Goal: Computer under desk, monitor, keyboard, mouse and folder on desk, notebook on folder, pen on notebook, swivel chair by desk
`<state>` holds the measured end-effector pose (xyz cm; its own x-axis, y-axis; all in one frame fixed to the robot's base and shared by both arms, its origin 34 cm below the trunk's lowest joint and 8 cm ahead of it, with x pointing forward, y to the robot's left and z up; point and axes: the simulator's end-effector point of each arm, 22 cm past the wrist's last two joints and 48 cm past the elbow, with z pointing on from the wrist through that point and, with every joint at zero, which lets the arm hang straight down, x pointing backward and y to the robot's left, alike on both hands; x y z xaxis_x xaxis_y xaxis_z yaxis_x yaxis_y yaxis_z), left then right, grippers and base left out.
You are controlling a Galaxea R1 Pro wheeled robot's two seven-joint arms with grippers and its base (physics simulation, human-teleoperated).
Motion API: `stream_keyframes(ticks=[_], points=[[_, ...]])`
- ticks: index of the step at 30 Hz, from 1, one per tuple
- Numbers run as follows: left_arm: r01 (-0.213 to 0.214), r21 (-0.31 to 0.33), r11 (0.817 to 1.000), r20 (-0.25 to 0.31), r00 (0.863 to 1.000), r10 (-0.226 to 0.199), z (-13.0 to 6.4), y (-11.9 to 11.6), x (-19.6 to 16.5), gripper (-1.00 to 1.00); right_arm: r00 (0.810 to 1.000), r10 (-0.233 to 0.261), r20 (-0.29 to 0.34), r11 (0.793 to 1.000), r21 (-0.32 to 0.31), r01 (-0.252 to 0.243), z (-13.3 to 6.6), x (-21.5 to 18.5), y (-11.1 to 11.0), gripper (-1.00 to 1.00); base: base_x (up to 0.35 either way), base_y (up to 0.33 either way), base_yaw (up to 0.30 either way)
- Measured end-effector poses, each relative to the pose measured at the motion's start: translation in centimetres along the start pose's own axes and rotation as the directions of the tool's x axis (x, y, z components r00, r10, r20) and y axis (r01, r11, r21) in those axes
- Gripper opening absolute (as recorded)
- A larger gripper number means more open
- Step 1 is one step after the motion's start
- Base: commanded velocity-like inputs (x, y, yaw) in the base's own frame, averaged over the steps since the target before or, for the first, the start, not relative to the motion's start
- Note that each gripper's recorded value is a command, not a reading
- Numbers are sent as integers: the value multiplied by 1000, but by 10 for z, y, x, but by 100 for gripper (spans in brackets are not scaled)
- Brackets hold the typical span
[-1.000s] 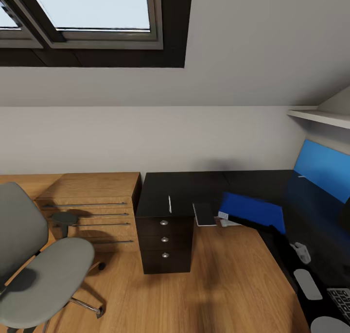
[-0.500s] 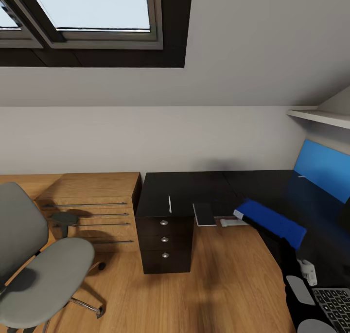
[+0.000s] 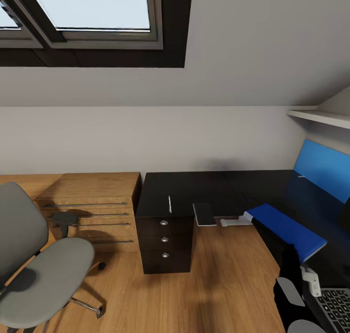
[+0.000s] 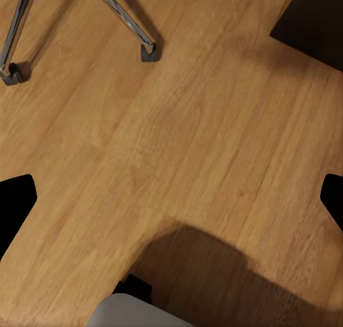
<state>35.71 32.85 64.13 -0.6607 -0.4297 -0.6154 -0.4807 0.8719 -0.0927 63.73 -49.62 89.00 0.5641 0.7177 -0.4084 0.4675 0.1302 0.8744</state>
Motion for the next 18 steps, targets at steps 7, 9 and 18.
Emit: stream_keyframes(ticks=[7, 9, 18], points=[[0, 0, 1000, 1, 1000, 0, 0, 0, 0, 100, 1000, 1, 0, 1000, -3, -1, -1, 1, 1, -100, 0, 0, -22], [0, 0, 1000, 1, 1000, 0, 0, 0, 0, 100, 1000, 1, 1, 1000, -4, -1, -1, 1, 1, -100, 0, 0, -113], [-1, -1, 1000, 1, 1000, 1, 0, 1, 0, 100, 1000, 1, 2, 1000, -2, -1, -1, 1, 0, -100, 0, 0, -138]])
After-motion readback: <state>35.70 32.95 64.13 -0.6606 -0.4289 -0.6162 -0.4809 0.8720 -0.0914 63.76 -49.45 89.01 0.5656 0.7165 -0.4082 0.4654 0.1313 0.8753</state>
